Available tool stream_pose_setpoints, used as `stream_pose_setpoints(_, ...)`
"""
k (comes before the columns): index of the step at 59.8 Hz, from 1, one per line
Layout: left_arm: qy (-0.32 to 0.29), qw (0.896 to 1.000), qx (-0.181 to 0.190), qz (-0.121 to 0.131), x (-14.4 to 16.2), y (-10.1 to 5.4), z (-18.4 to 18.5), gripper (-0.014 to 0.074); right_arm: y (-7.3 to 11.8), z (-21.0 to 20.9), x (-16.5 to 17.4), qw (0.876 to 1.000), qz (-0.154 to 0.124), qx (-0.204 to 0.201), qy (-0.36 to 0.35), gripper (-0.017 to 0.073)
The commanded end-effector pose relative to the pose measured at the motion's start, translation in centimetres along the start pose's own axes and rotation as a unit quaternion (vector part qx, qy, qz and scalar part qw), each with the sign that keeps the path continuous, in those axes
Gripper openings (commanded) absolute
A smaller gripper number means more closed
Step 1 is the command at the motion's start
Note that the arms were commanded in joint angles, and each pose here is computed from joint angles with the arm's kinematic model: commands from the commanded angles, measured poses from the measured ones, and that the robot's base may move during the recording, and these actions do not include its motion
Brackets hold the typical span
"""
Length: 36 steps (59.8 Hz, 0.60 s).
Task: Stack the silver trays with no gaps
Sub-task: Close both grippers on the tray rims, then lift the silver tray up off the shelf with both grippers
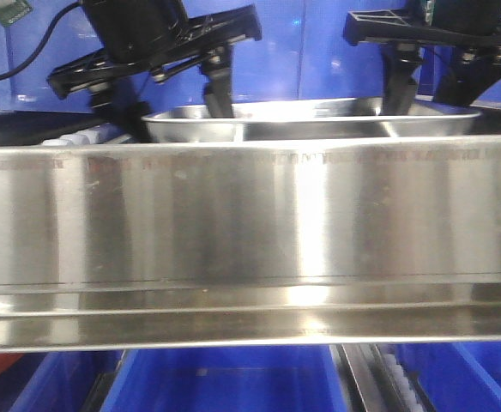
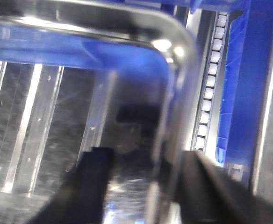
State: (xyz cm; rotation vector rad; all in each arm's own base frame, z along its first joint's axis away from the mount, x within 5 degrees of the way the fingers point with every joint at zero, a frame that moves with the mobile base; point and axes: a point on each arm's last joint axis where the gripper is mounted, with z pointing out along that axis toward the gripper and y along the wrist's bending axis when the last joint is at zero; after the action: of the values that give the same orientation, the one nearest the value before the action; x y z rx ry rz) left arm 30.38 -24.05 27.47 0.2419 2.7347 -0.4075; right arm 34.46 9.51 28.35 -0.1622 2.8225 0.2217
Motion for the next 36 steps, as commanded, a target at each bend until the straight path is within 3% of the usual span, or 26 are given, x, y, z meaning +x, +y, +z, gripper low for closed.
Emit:
stream_pose_setpoints(1, 0.005, 1.000, 0.001, 0.000, 0.2, -0.2, 0.1, -0.0047, 0.0, -0.1, -0.2, 1.000, -0.001, -0.002, -0.009, 0.0027)
stream_pose_setpoints(7, 0.009, 1.000, 0.000, 0.000, 0.2, -0.1, 0.1, 0.0010, 0.0, -0.1, -0.2, 1.000, -0.001, -0.002, -0.009, -0.0100)
stream_pose_setpoints(36, -0.019, 1.000, 0.007, 0.007, 0.1, -0.2, -2.7, -0.0004, 0.3, -2.1, -0.9, 1.000, -0.005, -0.004, -0.007, -0.0080)
